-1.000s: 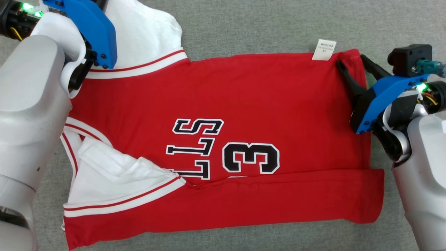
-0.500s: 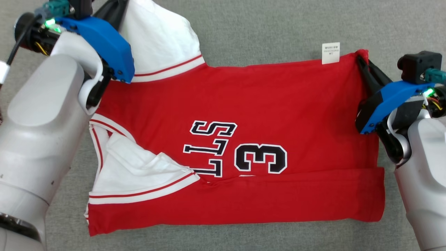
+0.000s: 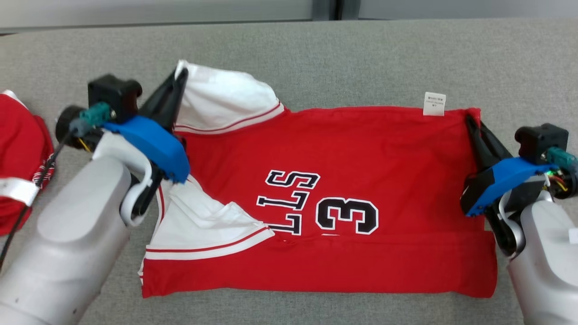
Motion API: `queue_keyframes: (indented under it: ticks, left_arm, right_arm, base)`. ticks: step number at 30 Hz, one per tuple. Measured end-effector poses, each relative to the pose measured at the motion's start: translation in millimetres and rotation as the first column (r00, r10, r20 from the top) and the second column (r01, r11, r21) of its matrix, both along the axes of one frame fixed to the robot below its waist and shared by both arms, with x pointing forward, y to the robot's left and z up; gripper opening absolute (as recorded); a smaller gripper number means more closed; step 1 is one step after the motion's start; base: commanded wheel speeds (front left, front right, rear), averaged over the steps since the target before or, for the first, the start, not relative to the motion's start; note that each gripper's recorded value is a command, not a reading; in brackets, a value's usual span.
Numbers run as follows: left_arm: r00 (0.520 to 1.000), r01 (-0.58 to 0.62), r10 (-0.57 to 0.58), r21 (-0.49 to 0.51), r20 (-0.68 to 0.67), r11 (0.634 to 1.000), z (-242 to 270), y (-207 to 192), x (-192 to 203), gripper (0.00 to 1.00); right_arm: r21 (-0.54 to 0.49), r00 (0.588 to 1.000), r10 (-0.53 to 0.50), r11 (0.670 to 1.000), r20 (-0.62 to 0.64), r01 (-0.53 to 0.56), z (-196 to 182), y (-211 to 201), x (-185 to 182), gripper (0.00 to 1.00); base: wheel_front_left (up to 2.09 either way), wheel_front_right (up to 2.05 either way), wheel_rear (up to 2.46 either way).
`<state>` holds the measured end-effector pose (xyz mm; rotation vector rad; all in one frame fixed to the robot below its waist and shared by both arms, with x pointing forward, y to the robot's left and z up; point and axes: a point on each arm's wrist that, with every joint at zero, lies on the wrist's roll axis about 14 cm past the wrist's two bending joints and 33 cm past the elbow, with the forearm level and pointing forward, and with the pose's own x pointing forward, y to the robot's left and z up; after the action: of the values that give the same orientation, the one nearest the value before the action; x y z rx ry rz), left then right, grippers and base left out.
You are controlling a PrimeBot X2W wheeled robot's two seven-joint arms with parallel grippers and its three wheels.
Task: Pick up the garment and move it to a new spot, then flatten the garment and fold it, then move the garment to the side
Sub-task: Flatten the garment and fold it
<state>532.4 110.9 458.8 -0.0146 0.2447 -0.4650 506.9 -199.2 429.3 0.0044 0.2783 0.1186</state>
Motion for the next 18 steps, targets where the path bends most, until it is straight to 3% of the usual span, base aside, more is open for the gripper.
queue_keyframes:
  ticks: [18]
  left_arm:
    - [0.993, -0.108, 0.105, -0.075, -0.047, 0.991, -2, 19, -90, 0.0]
  right_arm:
    - [0.03, 0.996, -0.029, 0.999, 0.079, 0.026, 6, -1, -43, 0.0]
  base:
    - [0.0, 0.0, 0.0]
